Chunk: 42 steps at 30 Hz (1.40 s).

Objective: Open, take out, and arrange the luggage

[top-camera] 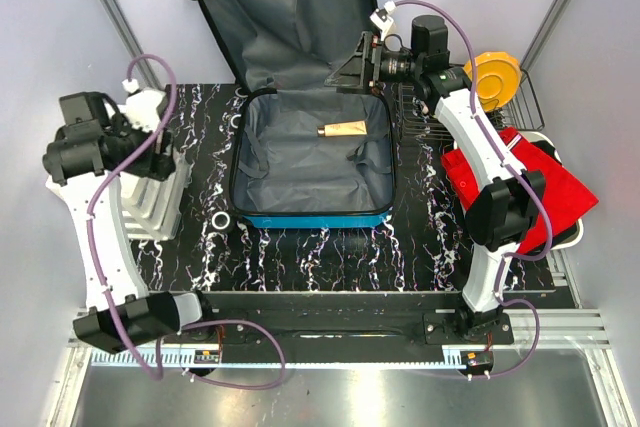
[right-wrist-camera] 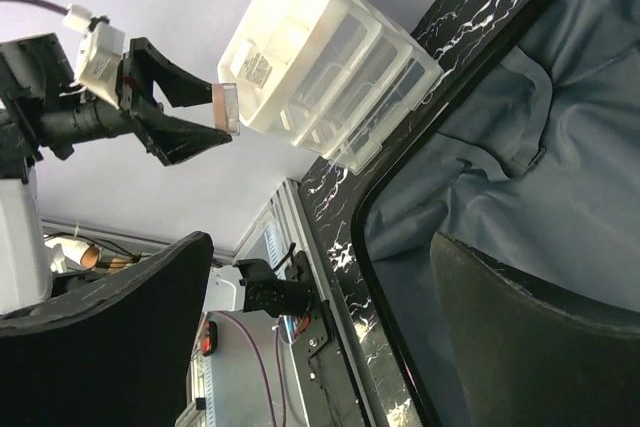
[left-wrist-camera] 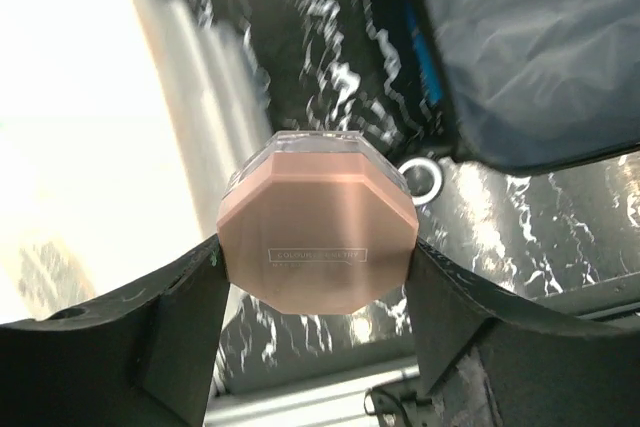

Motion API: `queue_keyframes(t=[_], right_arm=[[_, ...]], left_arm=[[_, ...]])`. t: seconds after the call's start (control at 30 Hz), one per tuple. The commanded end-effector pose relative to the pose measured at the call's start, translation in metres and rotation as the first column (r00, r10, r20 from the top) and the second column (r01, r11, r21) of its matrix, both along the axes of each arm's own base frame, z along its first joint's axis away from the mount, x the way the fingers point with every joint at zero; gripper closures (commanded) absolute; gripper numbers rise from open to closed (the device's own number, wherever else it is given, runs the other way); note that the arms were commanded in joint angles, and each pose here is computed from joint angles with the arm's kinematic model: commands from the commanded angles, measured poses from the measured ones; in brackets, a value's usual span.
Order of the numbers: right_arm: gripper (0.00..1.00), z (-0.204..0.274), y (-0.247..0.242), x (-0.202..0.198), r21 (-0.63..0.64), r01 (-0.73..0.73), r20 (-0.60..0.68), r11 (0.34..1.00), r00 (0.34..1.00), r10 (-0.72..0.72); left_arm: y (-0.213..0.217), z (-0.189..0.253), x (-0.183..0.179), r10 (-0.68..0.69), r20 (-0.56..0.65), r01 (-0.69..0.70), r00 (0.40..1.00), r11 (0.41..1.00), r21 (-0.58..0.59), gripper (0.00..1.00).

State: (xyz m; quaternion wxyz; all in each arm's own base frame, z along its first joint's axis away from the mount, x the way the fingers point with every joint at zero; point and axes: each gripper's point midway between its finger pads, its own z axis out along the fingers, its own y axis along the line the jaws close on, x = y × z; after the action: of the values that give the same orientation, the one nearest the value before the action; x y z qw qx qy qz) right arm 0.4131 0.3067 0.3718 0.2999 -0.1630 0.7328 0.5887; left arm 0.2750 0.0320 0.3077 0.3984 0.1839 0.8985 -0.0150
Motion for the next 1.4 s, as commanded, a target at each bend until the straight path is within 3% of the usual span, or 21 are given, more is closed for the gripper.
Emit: queue_keyframes(t=[0.0,0.2,0.73,0.83,0.87,0.97,1.0,1.07,1.23,1.27,1.33,1.37], right_arm=[[0.0,0.019,-0.003,-0.016,0.002,-0.025,0.072,1.0,0.997,0.025],[0.0,0.02,-0.003,-0.021,0.008,-0.045,0.068,0.999,0.997,0.044],[0.0,0.021,-0.003,-0.03,0.02,-0.074,0.054,0.997,0.996,0.073],[0.0,0.022,-0.002,-0.031,0.023,-0.08,0.052,0.997,0.996,0.078],[0.0,0.022,-0.002,-0.031,0.023,-0.081,0.052,0.996,0.995,0.08],[0.0,0.025,-0.003,-0.03,0.024,-0.077,0.063,0.997,0.995,0.076],[0.0,0.025,-0.003,-0.029,0.019,-0.069,0.072,0.997,0.995,0.068],[0.0,0.023,-0.003,-0.028,0.009,-0.062,0.073,0.998,0.995,0.061],[0.0,0.013,-0.006,-0.015,-0.049,-0.019,0.12,0.999,0.993,0.025],[0.01,-0.002,-0.007,-0.012,-0.086,-0.015,0.089,0.996,0.996,0.022],[0.04,-0.008,-0.013,0.004,-0.178,0.043,0.22,0.983,0.975,-0.003],[0.04,-0.037,-0.016,0.011,-0.253,0.045,0.167,0.967,0.986,-0.002]], left_arm=[[0.045,-0.005,-0.038,0.171,-0.145,-0.171,0.975,0.985,0.01,0.85],[0.108,0.0,-0.041,0.336,-0.12,-0.33,0.934,0.942,0.066,0.86],[0.145,-0.023,-0.016,0.347,-0.168,-0.329,0.923,0.936,0.124,0.77],[0.148,-0.03,-0.012,0.338,-0.199,-0.32,0.92,0.94,0.119,0.67],[0.15,-0.034,-0.012,0.341,-0.213,-0.321,0.916,0.939,0.123,0.55],[0.153,-0.035,-0.012,0.341,-0.219,-0.318,0.914,0.939,0.133,0.36],[0.153,-0.034,-0.012,0.337,-0.217,-0.313,0.916,0.94,0.137,0.14],[0.152,-0.028,-0.012,0.335,-0.201,-0.312,0.92,0.94,0.139,0.01],[0.149,0.0,-0.009,0.328,-0.143,-0.309,0.934,0.941,0.14,0.01],[0.149,0.008,-0.009,0.328,-0.125,-0.31,0.936,0.94,0.141,0.01],[0.139,0.031,-0.007,0.299,-0.069,-0.288,0.952,0.949,0.129,0.01],[0.136,0.04,-0.007,0.292,-0.045,-0.285,0.955,0.95,0.126,0.01]])
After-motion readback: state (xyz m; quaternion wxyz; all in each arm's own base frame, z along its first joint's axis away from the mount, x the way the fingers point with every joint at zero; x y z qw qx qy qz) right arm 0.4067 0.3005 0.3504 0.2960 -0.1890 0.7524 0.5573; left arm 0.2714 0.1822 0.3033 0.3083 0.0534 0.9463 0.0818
